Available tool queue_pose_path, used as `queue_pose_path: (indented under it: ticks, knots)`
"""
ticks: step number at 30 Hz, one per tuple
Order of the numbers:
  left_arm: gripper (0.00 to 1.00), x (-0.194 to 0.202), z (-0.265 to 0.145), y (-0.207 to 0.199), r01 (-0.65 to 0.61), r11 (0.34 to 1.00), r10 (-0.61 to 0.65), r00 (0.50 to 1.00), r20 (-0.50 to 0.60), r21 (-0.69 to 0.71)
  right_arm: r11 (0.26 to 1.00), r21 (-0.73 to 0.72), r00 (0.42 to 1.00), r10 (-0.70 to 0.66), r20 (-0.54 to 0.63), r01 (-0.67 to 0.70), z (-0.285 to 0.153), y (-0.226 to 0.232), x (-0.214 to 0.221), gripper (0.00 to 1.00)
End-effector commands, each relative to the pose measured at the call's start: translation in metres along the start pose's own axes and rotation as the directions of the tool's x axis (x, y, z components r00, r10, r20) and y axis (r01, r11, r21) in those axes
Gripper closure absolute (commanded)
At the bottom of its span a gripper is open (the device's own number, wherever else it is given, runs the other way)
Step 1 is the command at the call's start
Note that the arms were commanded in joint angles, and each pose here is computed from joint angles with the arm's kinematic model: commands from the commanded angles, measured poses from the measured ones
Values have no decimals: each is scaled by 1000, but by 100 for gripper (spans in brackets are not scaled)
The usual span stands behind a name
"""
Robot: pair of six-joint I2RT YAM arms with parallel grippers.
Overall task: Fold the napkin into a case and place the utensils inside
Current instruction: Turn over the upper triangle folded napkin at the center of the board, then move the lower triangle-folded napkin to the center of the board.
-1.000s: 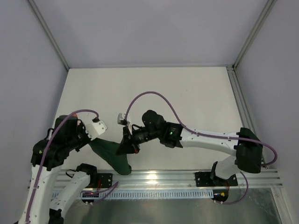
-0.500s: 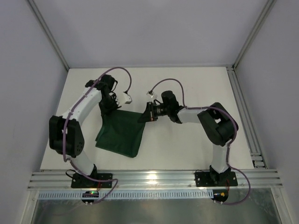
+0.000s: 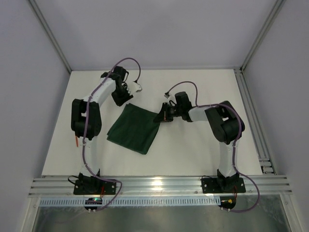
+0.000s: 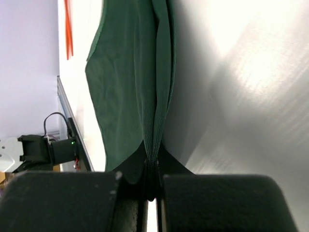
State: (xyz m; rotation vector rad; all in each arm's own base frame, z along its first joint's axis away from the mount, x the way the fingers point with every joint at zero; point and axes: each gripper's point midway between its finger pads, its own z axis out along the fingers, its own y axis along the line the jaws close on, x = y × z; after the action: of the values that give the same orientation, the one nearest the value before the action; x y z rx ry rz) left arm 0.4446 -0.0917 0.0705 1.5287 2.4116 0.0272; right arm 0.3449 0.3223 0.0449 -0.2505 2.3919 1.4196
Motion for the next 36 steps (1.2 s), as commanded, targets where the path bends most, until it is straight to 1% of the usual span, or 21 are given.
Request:
queue_pose_path:
  ticks: [1, 4, 7, 9, 10, 11, 12, 14, 16, 17, 18, 20, 21, 24, 26, 27, 28, 30, 33, 34, 36]
  knots:
    - [61, -24, -10, 29, 73, 991, -62, 994, 95, -115, 998, 58, 1000, -4, 31, 2, 0, -8, -8, 96]
    - [53, -34, -24, 34, 138, 981, -116, 980, 159, -136, 995, 100, 999, 18, 44, -23, -2, -18, -15, 96]
    - [51, -35, -43, 23, 193, 976, -171, 966, 195, -102, 987, 154, 998, 28, 63, -37, -7, -27, -19, 94]
    - [51, -27, -44, 5, 210, 976, -197, 963, 181, -55, 980, 196, 997, 25, 71, -38, -10, -33, -18, 91]
    - [51, -24, -54, -2, 214, 975, -201, 961, 193, -52, 978, 204, 997, 20, 74, -34, -12, -34, -18, 91]
    - [51, -11, -45, -19, 220, 975, -216, 964, 158, -13, 977, 212, 997, 1, 78, -17, -15, -31, -20, 90]
    - [51, -7, -44, -28, 224, 975, -223, 963, 154, 11, 973, 230, 997, -4, 80, -15, -18, -34, -19, 89]
    - [52, 9, -43, -52, 234, 971, -239, 963, 126, 50, 961, 276, 996, -35, 85, 10, -23, -37, -21, 82]
    - [52, 19, -43, -63, 239, 969, -245, 963, 111, 63, 952, 306, 996, -37, 80, 11, -27, -42, -20, 81]
    - [52, 19, -47, -64, 237, 970, -241, 962, 127, 49, 952, 306, 996, -41, 76, 16, -27, -42, -19, 78]
    - [51, 27, -42, -73, 242, 968, -248, 963, 107, 62, 952, 307, 997, -38, 74, 14, -27, -43, -19, 76]
    - [51, 33, -41, -79, 246, 967, -252, 963, 92, 68, 946, 324, 997, -30, 69, 6, -28, -46, -17, 66]
    - [51, 38, -38, -83, 250, 965, -255, 964, 76, 74, 944, 330, 997, -30, 69, 6, -30, -46, -16, 58]
    - [51, 48, -35, -86, 263, 963, -265, 963, 42, 55, 917, 399, 995, -37, 92, -3, -40, -56, -15, 48]
    - [52, 54, -33, -91, 283, 957, -285, 958, 32, 61, 895, 444, 989, -85, 119, 23, -54, -53, -24, 45]
    - [52, 55, -35, -92, 292, 954, -295, 955, 38, 62, 863, 505, 989, -92, 119, 19, -63, -61, -22, 45]
    - [51, 58, -35, -94, 301, 951, -304, 952, 37, 70, 850, 523, 981, -144, 133, 54, -73, -53, -31, 43]
    - [51, 64, -36, -95, 331, 941, -334, 942, 36, 74, 803, 592, 976, -174, 127, 66, -89, -57, -33, 43]
    - [51, 73, -34, -99, 365, 927, -369, 929, 28, 91, 770, 626, 958, -255, 127, 122, -109, -43, -35, 44]
    - [51, 77, -32, -98, 381, 919, -386, 922, 29, 98, 772, 615, 952, -285, 111, 159, -107, -34, -30, 45]
    - [51, 82, -29, -101, 400, 909, -405, 914, 23, 118, 777, 577, 929, -361, 84, 250, -104, -13, -19, 58]
